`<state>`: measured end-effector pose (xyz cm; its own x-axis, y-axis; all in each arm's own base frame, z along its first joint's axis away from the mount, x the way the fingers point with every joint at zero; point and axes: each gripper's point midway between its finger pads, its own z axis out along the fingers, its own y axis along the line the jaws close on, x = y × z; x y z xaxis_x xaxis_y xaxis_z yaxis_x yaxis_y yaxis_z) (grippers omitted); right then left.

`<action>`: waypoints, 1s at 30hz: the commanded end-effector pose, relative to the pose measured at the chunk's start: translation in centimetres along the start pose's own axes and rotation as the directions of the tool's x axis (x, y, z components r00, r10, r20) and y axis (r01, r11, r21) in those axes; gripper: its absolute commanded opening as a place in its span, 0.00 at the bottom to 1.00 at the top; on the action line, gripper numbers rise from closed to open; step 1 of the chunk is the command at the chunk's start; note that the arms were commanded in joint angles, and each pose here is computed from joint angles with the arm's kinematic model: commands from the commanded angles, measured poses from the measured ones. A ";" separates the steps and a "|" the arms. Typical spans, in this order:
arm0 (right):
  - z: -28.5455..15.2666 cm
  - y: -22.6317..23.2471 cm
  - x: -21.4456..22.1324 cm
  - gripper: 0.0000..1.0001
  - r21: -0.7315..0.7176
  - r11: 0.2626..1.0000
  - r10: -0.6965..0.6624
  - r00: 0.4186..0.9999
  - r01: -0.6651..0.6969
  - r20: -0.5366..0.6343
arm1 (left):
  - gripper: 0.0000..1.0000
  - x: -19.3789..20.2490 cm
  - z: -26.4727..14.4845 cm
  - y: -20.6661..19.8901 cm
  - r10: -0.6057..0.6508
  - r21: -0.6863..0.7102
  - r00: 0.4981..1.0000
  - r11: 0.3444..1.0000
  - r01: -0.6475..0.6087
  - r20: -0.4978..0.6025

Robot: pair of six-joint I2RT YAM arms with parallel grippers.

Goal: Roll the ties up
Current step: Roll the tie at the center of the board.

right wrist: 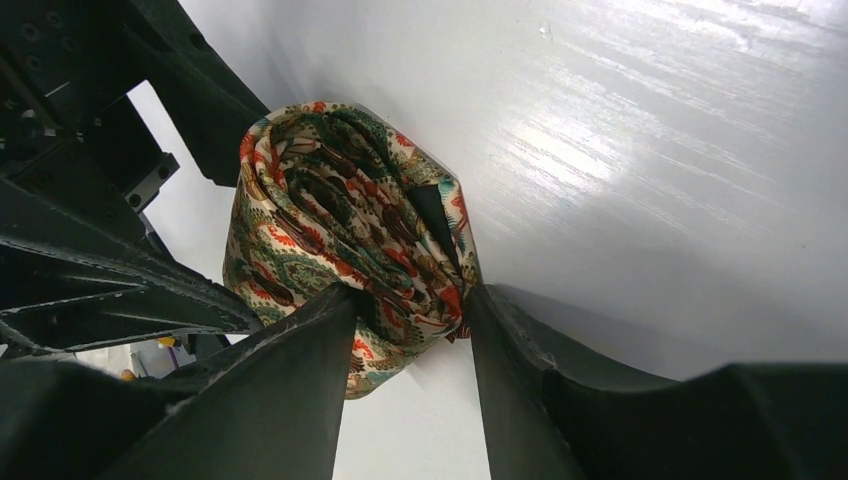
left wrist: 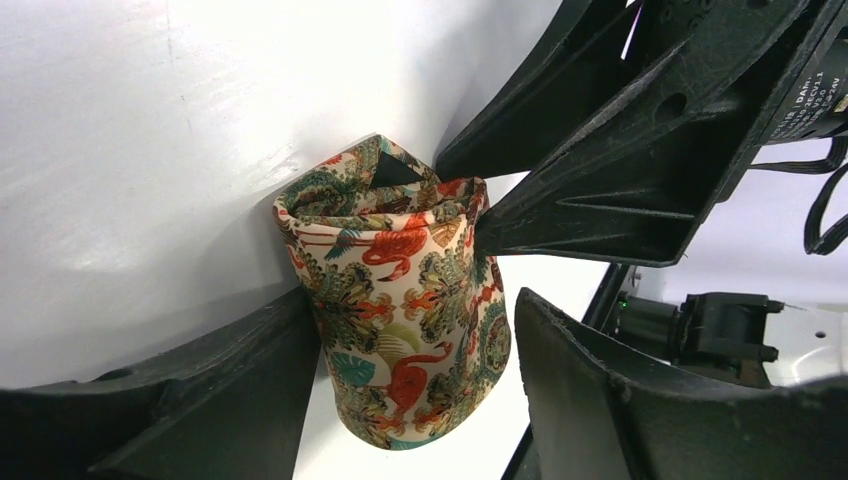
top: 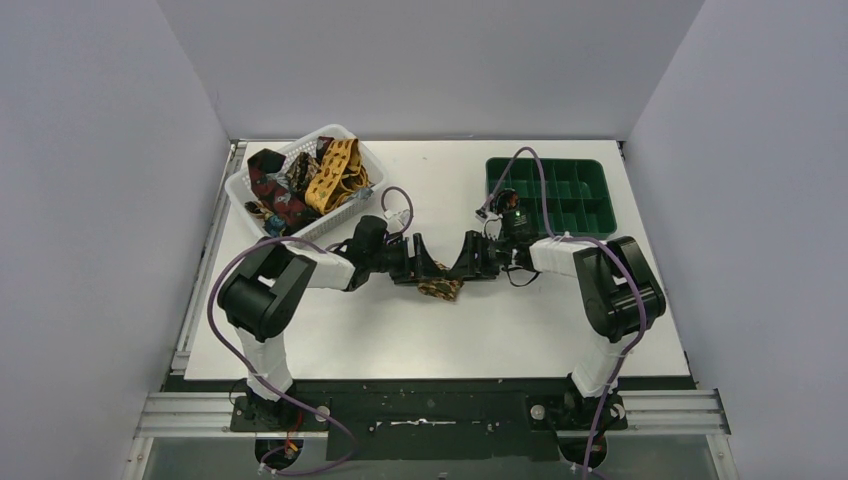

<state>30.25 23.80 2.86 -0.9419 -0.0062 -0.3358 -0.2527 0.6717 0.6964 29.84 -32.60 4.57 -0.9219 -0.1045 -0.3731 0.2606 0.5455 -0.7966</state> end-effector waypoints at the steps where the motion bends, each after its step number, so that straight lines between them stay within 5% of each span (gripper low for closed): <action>1: 0.1 -2.0 1.1 0.46 0.079 0.997 0.004 1.000 -0.005 0.003 | 0.67 1.2 0.5 -0.5 -0.017 0.057 0.999 0.998 0.020 -0.041; 10: -0.3 -1.5 1.1 0.48 0.057 0.998 0.010 1.000 -0.010 0.005 | 0.61 0.8 0.5 0.1 0.033 0.004 0.998 0.999 -0.033 -0.045; 17: -3.9 -0.1 -2.8 0.70 -0.015 0.997 0.078 0.990 -0.076 0.114 | 0.61 0.7 0.3 1.1 0.053 -0.064 0.997 0.996 -0.057 -0.053; 30: -2.7 1.7 0.2 0.63 -0.073 0.994 0.088 0.994 -0.083 0.069 | 0.71 0.4 -0.1 0.6 0.068 -0.061 0.996 0.996 -0.071 -0.049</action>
<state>28.45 21.88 4.48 -0.9586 0.1054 -0.2647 -0.1363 0.6461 0.7509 29.67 -32.94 4.32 -0.9176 -0.0462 -0.3949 0.3037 0.5596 -0.7711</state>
